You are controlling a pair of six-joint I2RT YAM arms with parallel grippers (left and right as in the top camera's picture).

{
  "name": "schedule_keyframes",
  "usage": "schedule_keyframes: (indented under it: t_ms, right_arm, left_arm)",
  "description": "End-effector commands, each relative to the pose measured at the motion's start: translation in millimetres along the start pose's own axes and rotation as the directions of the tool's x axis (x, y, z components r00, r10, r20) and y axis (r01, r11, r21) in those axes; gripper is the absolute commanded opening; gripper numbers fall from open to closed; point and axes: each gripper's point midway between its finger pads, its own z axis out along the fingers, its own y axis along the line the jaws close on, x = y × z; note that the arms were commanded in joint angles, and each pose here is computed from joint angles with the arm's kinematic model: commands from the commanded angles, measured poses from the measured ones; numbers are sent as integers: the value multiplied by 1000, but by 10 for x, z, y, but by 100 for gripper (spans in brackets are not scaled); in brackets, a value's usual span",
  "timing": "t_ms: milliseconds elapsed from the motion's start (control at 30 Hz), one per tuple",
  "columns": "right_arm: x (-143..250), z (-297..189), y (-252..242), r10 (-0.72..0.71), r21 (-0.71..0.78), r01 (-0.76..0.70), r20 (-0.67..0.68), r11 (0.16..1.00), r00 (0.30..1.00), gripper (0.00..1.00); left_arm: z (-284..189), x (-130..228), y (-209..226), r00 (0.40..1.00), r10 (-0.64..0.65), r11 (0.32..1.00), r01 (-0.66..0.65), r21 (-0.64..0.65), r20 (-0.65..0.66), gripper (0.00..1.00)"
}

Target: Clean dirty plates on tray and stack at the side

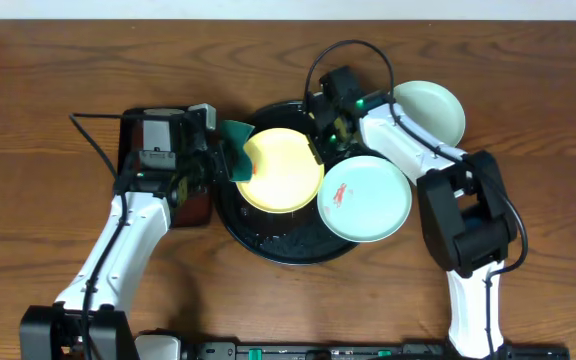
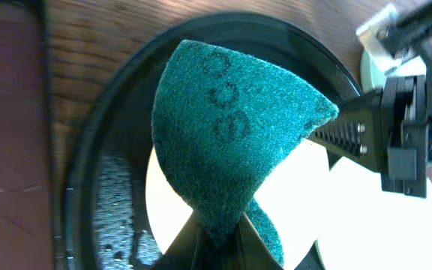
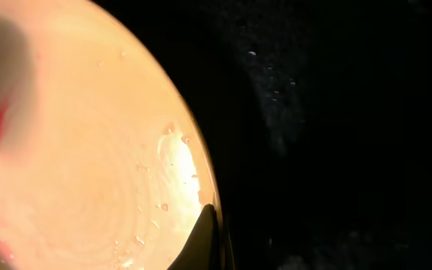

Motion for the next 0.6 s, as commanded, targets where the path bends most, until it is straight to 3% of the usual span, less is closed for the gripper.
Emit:
schedule_keyframes:
  t_ms: [0,133,167,200,233,267,433,567]
  right_arm:
    - [-155,-133,-3,-50,-30,51,31,998,998,1]
    - [-162,-134,61,-69,-31,70,27,997,997,2]
    - [-159,-125,84,-74,-28,75,24,997,997,7]
    - [-159,-116,93,-81,-18,81,23,997,996,23]
    - [-163,-109,91,-81,-5,81,23,997,996,46]
    - [-166,-101,77,-71,19,71,21,997,997,57]
    - [-92,-102,-89,47,144,-46,-1,988,999,61]
    - [14,-104,-91,149,151,-143,-29,978,988,51]
  left_arm:
    - [37,56,-134,999,32,999,-31,38,-21,8]
    - [104,111,-228,998,59,997,-57,48,-36,7]
    - [129,116,-226,997,62,997,-61,41,-37,7]
    - [153,120,-206,998,56,998,-55,26,-37,7]
    - [183,127,-187,998,44,999,-43,15,-40,7]
    - [210,138,-170,998,33,999,-32,8,-45,8]
    - [278,184,-125,998,8,1000,-8,-1,-66,7]
    - [279,169,-130,998,11,1000,-11,1,-60,8]
